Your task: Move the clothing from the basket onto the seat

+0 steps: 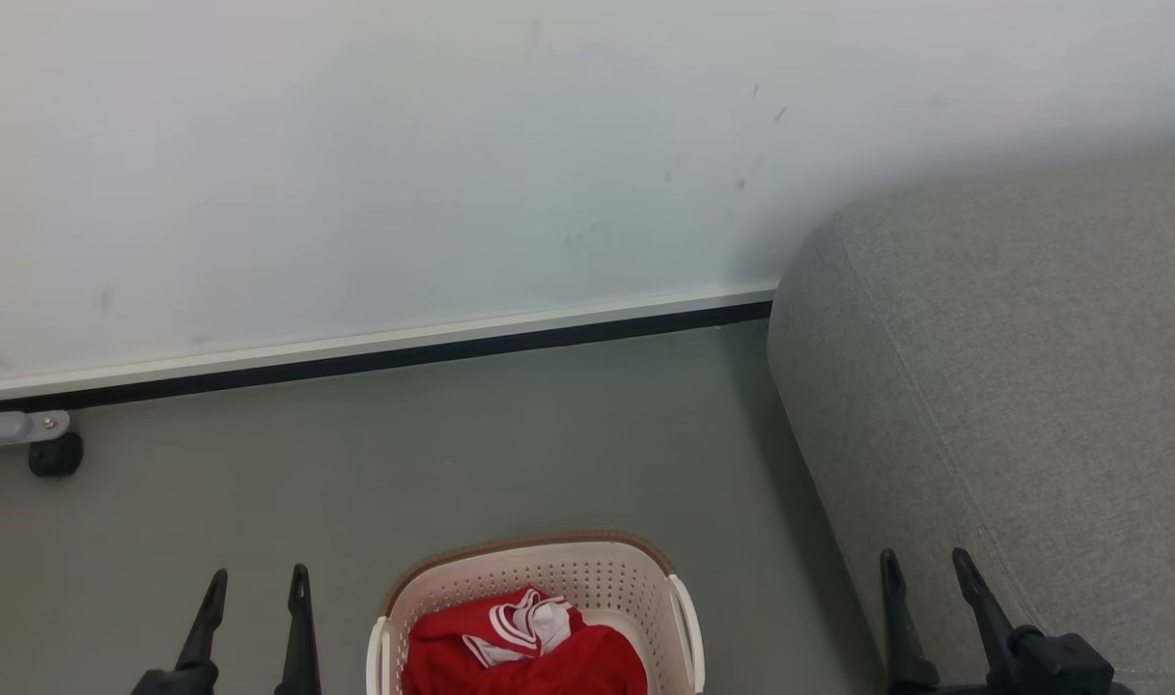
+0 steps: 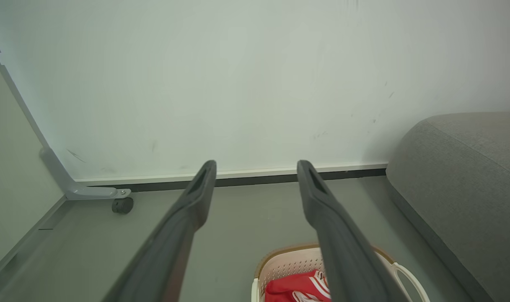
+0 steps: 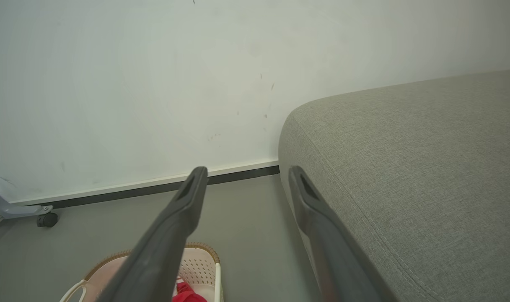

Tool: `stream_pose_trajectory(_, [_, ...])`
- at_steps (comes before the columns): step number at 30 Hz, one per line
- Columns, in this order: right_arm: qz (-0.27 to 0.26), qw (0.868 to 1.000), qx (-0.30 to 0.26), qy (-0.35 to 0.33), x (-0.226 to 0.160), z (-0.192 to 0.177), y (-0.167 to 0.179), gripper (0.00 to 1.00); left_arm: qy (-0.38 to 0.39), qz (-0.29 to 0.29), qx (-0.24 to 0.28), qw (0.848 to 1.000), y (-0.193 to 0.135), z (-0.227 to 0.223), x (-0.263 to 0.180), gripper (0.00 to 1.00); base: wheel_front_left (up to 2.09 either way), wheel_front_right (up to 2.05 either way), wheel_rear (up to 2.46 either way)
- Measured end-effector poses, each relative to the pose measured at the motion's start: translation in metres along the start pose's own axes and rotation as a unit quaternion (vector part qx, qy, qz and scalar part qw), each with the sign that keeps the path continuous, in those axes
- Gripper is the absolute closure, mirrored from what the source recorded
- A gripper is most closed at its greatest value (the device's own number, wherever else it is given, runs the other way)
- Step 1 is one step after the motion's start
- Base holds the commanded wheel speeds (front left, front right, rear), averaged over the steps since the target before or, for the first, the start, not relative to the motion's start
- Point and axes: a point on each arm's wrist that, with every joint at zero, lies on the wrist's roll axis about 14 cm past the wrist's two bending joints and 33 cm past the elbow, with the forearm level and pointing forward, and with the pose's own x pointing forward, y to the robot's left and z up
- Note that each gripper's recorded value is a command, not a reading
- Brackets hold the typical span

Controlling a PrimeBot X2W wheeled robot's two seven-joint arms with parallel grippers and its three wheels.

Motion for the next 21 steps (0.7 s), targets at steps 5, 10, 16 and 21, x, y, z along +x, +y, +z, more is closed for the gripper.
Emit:
stream_pose_trajectory(5, [-0.001, 1.000, 0.001, 0.001, 0.004, -0.001, 0.000, 0.00, 0.013, -0.022, 0.000, 1.000, -0.010, -0.009, 0.004, 0.00, 0.00, 0.00, 0.00])
stream_pose_trajectory(10, [-0.003, 1.000, 0.000, 0.006, 0.011, -0.004, -0.001, 0.00, 0.023, -0.046, 0.006, 0.999, -0.022, -0.016, 0.014, 0.00, 0.00, 0.00, 0.00])
stream_pose_trajectory(16, [-0.006, 1.000, -0.002, 0.004, 0.029, -0.004, -0.003, 0.00, 0.046, -0.078, 0.020, 0.996, -0.036, -0.034, 0.032, 0.00, 0.00, 0.00, 0.00])
stream_pose_trajectory(21, [-0.013, 1.000, -0.004, 0.011, 0.037, -0.009, -0.009, 0.00, 0.069, -0.096, 0.016, 0.993, -0.047, -0.051, 0.045, 0.00, 0.00, 0.00, 0.00])
